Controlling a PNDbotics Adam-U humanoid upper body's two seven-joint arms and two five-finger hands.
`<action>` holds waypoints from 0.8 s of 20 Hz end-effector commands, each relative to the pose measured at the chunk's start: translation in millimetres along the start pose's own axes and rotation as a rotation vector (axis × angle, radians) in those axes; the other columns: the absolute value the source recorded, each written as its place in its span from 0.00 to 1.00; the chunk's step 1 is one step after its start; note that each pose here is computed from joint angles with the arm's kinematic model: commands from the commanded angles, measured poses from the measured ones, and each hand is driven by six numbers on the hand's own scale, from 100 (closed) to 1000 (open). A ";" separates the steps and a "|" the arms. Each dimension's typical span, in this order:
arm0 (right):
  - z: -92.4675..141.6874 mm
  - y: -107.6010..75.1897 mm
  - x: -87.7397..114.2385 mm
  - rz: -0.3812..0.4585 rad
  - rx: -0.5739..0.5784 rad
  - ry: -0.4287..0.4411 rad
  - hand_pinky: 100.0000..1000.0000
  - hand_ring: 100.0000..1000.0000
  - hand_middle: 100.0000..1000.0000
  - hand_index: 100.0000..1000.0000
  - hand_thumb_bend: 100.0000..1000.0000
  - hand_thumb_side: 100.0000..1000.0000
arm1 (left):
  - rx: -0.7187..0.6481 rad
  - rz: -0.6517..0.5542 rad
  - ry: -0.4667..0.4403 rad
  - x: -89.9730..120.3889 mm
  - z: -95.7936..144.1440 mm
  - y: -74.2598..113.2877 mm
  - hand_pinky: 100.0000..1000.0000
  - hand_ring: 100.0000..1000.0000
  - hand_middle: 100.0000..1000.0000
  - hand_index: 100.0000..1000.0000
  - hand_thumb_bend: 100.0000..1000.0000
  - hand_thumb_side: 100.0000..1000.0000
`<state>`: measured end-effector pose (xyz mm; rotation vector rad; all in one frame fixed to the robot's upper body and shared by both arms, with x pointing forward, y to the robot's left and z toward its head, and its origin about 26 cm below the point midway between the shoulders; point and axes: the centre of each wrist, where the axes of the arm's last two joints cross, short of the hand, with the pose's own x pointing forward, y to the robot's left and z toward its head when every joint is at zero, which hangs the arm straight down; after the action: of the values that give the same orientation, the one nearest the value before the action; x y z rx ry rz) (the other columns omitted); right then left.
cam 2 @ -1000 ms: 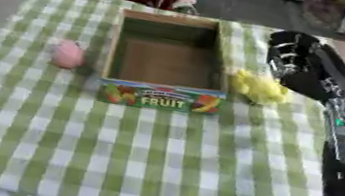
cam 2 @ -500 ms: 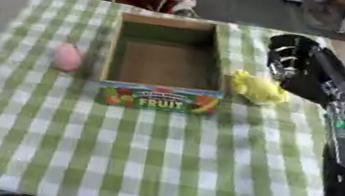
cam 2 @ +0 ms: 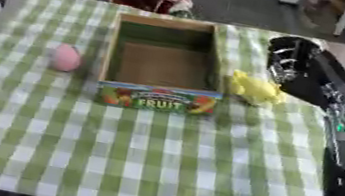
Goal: Pick up objects on the table and place them in the box.
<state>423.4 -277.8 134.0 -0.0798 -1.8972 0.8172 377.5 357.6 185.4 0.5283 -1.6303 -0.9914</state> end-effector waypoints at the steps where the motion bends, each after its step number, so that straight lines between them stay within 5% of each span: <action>1: -5.7 -6.2 11.5 0.024 -0.004 -0.035 0.59 0.67 0.67 0.77 0.00 0.22 | -0.028 -0.042 0.035 -7.8 -11.3 -3.5 0.67 0.70 0.70 0.83 0.00 0.28; 16: -10.0 0.5 13.1 0.006 0.004 -0.048 0.59 0.67 0.67 0.77 0.00 0.22 | -0.029 -0.125 0.117 -45.2 -51.5 -71.9 0.64 0.66 0.67 0.83 0.07 0.46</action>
<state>423.8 -268.2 130.9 -0.0500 -1.8994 0.8162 423.9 333.7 91.9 0.6165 -1.4626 -1.0593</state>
